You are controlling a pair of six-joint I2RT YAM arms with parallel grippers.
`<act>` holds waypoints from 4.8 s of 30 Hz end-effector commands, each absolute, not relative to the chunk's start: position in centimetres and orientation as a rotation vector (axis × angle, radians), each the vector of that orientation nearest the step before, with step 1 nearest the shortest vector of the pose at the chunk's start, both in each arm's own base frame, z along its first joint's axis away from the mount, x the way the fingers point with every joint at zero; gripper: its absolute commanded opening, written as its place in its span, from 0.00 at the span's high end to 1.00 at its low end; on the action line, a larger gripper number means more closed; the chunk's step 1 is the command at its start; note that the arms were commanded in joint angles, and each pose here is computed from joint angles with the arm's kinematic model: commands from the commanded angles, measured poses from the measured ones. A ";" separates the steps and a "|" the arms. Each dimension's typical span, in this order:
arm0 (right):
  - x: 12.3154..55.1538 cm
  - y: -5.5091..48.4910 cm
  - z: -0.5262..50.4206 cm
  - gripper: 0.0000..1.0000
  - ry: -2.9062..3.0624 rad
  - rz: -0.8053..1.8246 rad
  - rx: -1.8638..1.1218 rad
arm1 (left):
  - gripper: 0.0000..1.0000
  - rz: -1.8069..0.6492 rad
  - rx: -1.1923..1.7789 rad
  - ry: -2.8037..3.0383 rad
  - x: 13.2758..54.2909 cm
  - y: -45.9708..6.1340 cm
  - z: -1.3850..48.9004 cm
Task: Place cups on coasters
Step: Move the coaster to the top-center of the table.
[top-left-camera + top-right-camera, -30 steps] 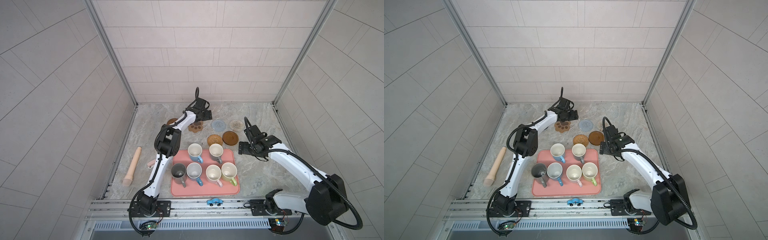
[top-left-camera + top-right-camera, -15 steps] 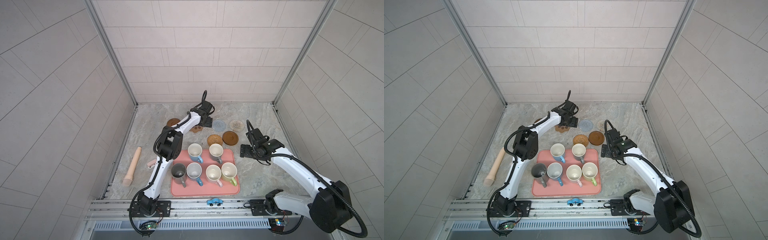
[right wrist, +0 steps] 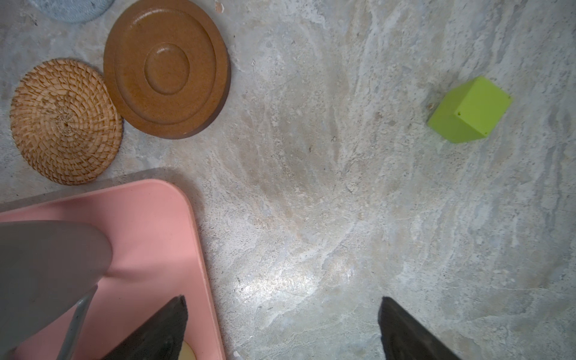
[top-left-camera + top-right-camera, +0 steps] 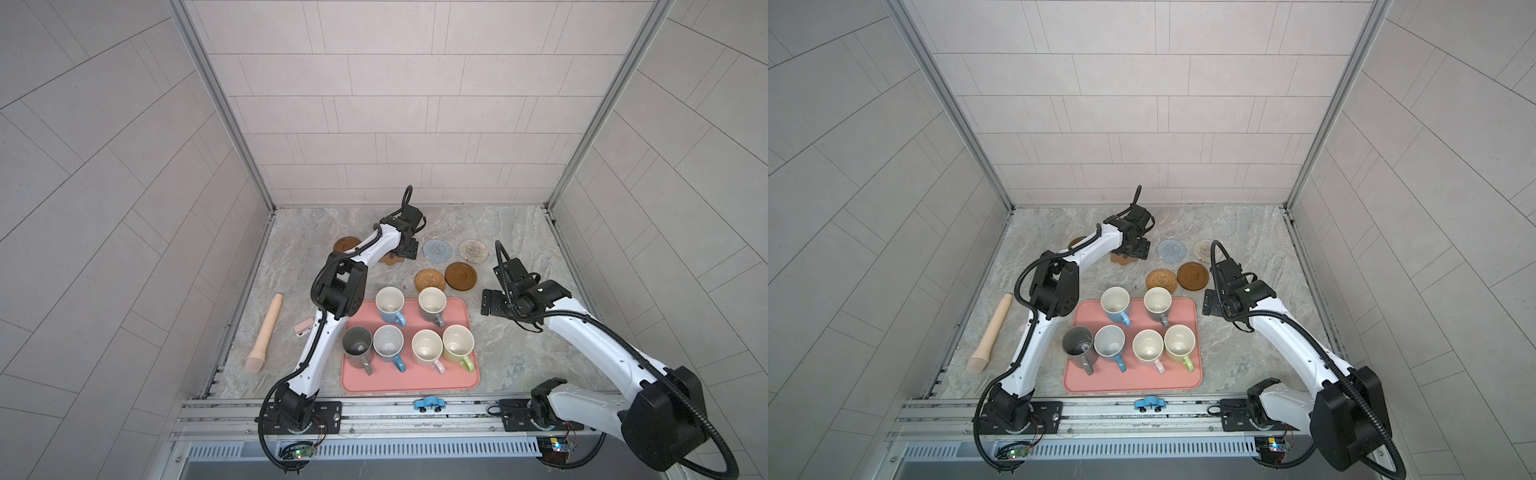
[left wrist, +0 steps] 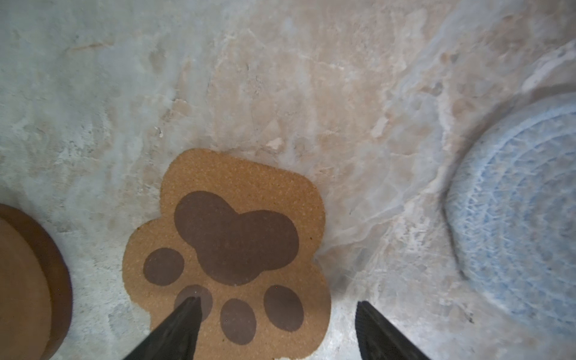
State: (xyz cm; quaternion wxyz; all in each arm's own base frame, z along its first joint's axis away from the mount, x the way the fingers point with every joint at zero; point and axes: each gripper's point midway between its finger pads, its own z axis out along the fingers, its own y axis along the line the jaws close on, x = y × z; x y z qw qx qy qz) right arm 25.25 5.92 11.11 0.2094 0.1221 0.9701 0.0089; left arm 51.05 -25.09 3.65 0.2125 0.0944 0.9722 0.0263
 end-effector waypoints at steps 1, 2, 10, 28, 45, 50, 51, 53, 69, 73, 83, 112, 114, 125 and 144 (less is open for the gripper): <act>24.6 5.4 11.0 0.03 2.702 -0.011 0.359 | 0.18 0.148 0.275 2.715 51.1 -23.9 3.2; 24.6 5.4 10.9 0.03 2.704 -0.012 0.358 | 0.19 0.161 0.274 2.717 51.1 -23.6 3.1; 24.7 5.5 10.7 0.03 2.706 -0.011 0.361 | 0.24 0.214 0.255 2.728 51.3 -22.1 2.9; 24.8 5.5 10.5 0.03 2.712 -0.015 0.358 | 0.27 0.201 0.254 2.743 51.6 -21.2 2.6; 25.7 5.2 12.3 0.02 2.686 -0.057 0.326 | 0.20 -0.031 0.211 2.621 52.6 -23.6 9.6; 26.5 5.3 13.2 0.02 2.680 -0.075 0.283 | 0.19 -0.139 0.147 2.583 52.1 -23.6 13.0; 26.8 5.4 13.4 0.02 2.678 -0.074 0.274 | 0.20 -0.160 0.132 2.580 52.0 -23.5 13.4; 27.5 5.8 13.7 0.02 2.682 -0.070 0.248 | 0.19 -0.215 0.101 2.570 51.5 -23.2 14.6; 39.1 12.7 12.3 0.19 2.748 0.045 0.045 | 0.19 -0.444 -0.186 2.425 51.4 -18.7 16.5; 42.7 15.1 11.4 0.29 2.765 0.097 0.002 | 0.19 -0.436 -0.247 2.420 52.1 -17.9 16.4; 50.7 19.6 10.5 0.41 2.743 0.227 -0.037 | 0.18 -0.360 -0.356 2.459 50.7 -15.9 17.3; 53.8 20.1 4.9 0.60 2.823 0.158 0.164 | 0.16 -0.279 -0.392 2.432 53.3 -9.8 18.0; 53.6 20.1 4.3 0.60 2.837 0.155 0.159 | 0.16 -0.281 -0.395 2.432 53.4 -9.8 17.7; 52.5 19.9 0.6 0.61 2.920 0.132 0.141 | 0.15 -0.291 -0.420 2.433 52.9 -9.6 16.6; 51.6 24.3 -1.4 0.63 2.954 0.342 0.028 | 0.15 -0.259 -0.415 2.430 52.7 -9.1 16.9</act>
